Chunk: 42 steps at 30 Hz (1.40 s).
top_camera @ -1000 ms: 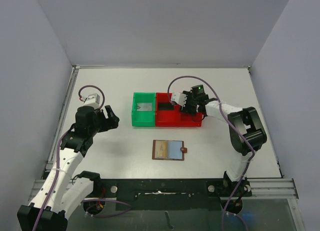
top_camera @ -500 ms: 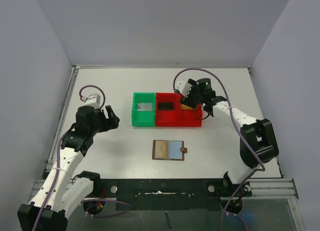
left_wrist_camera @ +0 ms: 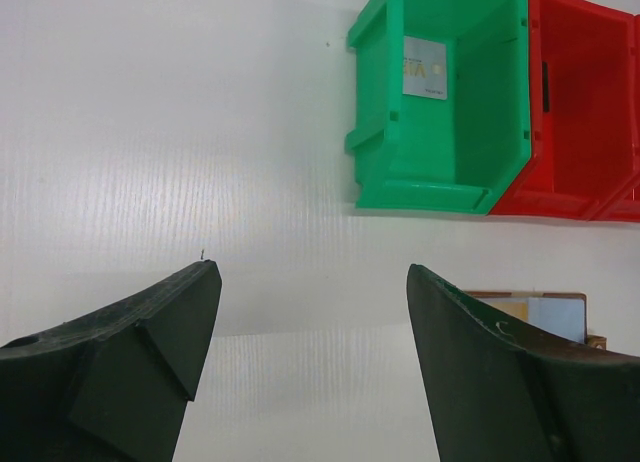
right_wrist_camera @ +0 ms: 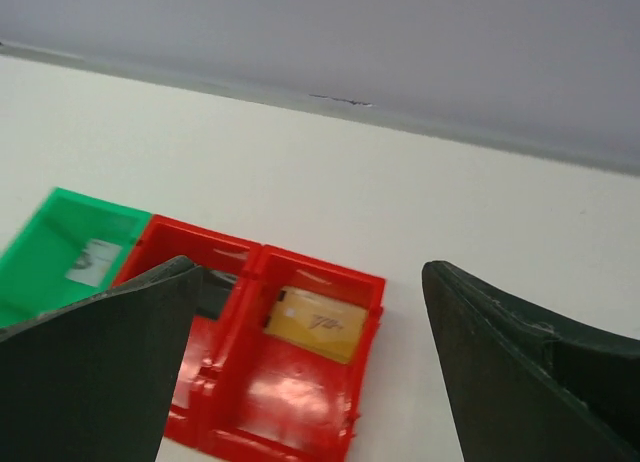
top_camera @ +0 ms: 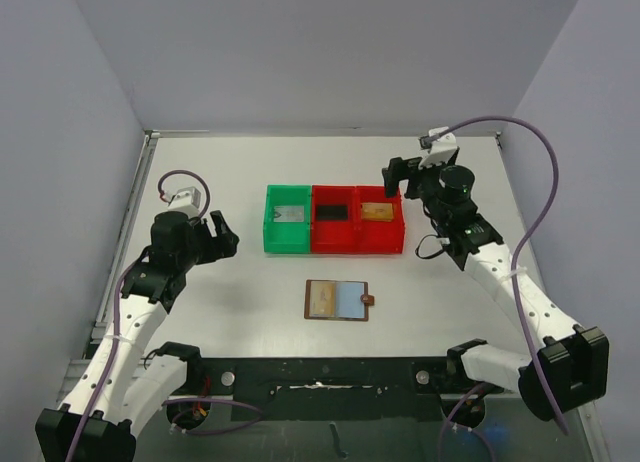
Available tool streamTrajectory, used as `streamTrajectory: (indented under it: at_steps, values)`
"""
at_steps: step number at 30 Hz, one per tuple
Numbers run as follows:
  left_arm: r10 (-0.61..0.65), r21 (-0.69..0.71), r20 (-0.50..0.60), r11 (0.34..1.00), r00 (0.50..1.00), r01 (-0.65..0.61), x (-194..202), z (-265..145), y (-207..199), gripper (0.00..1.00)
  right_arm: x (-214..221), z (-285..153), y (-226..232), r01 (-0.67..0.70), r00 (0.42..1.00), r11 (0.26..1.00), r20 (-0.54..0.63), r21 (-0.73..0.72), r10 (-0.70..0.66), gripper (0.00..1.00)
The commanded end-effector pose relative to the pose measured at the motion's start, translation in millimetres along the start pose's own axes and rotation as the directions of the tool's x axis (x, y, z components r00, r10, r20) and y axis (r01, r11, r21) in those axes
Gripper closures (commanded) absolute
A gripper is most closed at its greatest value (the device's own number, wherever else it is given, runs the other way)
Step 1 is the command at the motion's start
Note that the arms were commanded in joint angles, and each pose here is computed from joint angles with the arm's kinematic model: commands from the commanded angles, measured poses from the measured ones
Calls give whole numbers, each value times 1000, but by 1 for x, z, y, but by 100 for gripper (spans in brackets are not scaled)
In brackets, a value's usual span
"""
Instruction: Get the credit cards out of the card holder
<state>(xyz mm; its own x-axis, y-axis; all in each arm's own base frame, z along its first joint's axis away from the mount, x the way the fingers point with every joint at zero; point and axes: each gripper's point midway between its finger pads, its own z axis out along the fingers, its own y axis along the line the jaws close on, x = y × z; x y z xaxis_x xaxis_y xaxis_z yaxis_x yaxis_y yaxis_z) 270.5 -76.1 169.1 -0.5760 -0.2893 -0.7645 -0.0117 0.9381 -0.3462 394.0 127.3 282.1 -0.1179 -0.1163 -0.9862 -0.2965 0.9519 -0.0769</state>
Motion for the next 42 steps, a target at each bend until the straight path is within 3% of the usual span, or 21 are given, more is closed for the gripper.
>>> streamTrajectory:
  at_steps: [1, 3, 7, 12, 15, 18, 20, 23, 31, 38, 42]
  values:
    - [10, 32, 78, 999, 997, -13, -21, -2, -7, 25, 10, -19, 14, -478, 878, 878, -16, 37, 478, 2]
    - [11, 35, 82, 999, 997, -14, -22, -2, -7, 25, 33, -29, 23, -599, 790, 796, -101, 80, 605, 2]
    - [6, 23, 89, 1000, 996, -8, -23, -5, -6, 25, 73, -44, 50, -710, 673, 701, -229, 68, 704, 2]
    - [-72, 57, 55, 996, 996, 69, -16, -4, -13, 25, 105, -62, 109, -828, 558, 536, -349, -166, 753, 2]
    - [-211, 192, -1, 959, 978, 207, -4, -4, -39, 25, 124, -69, 139, -799, 587, 578, -424, -166, 690, 2]
    - [-322, 360, -56, 876, 945, 320, 8, -6, -69, 25, 137, -72, 161, -739, 625, 664, -483, -112, 614, 1]
    - [-347, 439, -81, 829, 934, 346, 15, -13, -87, 26, 156, -76, 169, -692, 621, 721, -535, -30, 573, 4]
    - [-351, 451, -90, 820, 932, 352, 32, -15, -99, 26, 172, -77, 171, -637, 616, 767, -551, 69, 562, 12]
    - [-277, 410, -140, 857, 951, 310, 69, -12, -109, 29, 186, -80, 180, -661, 558, 733, -548, 160, 623, 31]
    - [-295, 499, -175, 796, 939, 343, 87, -19, -120, 36, 187, -99, 198, -702, 522, 702, -587, 115, 618, 45]
    - [-286, 481, -188, 807, 940, 342, 99, -13, -117, 37, 199, -102, 204, -728, 491, 675, -596, 121, 636, 49]
